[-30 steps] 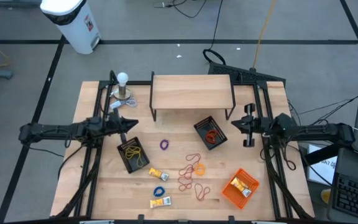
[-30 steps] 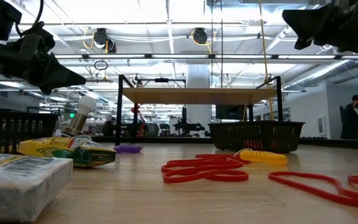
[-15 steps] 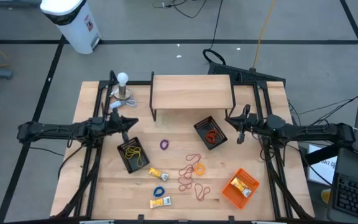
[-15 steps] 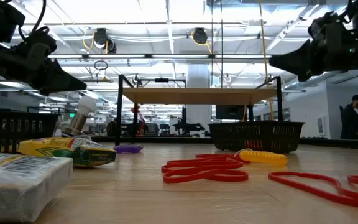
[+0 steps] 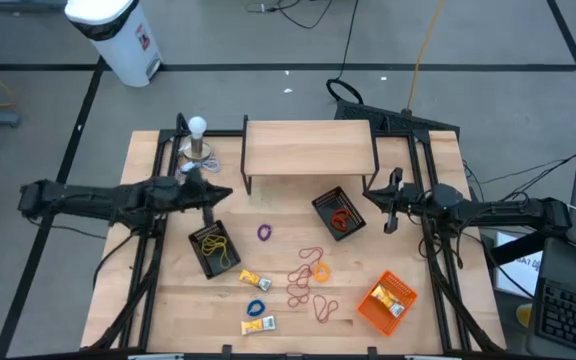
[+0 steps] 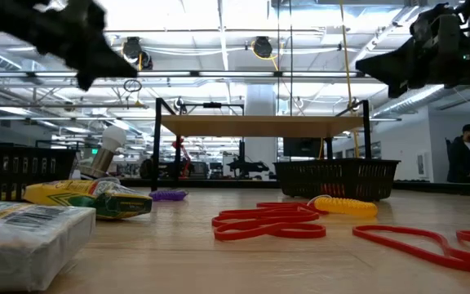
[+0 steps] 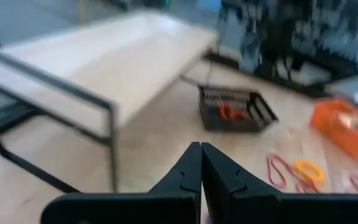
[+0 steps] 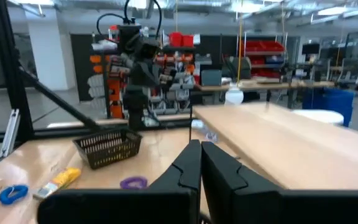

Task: Pick & Place Office Desk Supplies
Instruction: Put the red rubber band into the left black bin

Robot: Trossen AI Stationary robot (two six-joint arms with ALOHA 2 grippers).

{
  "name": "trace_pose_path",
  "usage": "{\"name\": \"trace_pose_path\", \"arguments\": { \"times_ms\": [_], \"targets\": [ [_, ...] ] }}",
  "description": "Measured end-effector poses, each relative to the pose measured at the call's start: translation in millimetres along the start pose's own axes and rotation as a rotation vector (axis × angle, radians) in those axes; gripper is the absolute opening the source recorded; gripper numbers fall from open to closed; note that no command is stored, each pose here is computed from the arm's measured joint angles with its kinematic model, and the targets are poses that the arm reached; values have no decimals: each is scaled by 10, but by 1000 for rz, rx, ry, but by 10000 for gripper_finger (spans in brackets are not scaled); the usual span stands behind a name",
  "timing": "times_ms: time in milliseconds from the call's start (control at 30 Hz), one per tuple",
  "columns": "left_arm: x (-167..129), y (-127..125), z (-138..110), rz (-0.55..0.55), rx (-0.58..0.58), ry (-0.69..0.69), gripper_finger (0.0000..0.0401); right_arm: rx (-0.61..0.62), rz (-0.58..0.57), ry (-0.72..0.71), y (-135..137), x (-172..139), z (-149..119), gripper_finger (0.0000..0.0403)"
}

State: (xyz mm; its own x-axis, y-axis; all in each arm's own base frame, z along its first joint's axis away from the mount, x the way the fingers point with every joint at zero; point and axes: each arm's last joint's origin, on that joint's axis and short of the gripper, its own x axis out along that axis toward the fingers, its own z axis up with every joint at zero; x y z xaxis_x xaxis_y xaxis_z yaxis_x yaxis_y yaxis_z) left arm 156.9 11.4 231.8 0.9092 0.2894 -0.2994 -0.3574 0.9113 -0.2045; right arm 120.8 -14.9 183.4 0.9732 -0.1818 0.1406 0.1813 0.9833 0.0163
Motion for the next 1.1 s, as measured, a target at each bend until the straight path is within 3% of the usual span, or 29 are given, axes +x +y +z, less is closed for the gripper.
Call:
{"name": "trace_pose_path", "arguments": {
  "times_ms": [100, 233, 367, 500, 700, 867, 1100],
  "targets": [
    [277, -175, 234, -4, 10, 141, 4, -5, 0, -37, 0, -1, 36, 1],
    [797, -419, 348, -64, 64, 317, 5, -12, 1, -61, 1, -2, 59, 3],
    [1317, -662, 290, -89, 165, 421, 6, -12, 2, -57, 1, -2, 55, 4],
    [1719, -925, 249, -216, 216, 476, 28, 8, 4, -45, 1, -1, 44, 4],
    [2170, -1250, 29, -289, 301, 566, 106, 24, 4, -53, 1, -2, 52, 4],
    [2411, -1292, -219, -268, 355, 693, 172, 51, 5, -44, 1, 0, 43, 4],
    [2608, -1285, -530, -301, 394, 789, 206, 60, 7, -38, 3, 4, 36, 4]
  ]
}}
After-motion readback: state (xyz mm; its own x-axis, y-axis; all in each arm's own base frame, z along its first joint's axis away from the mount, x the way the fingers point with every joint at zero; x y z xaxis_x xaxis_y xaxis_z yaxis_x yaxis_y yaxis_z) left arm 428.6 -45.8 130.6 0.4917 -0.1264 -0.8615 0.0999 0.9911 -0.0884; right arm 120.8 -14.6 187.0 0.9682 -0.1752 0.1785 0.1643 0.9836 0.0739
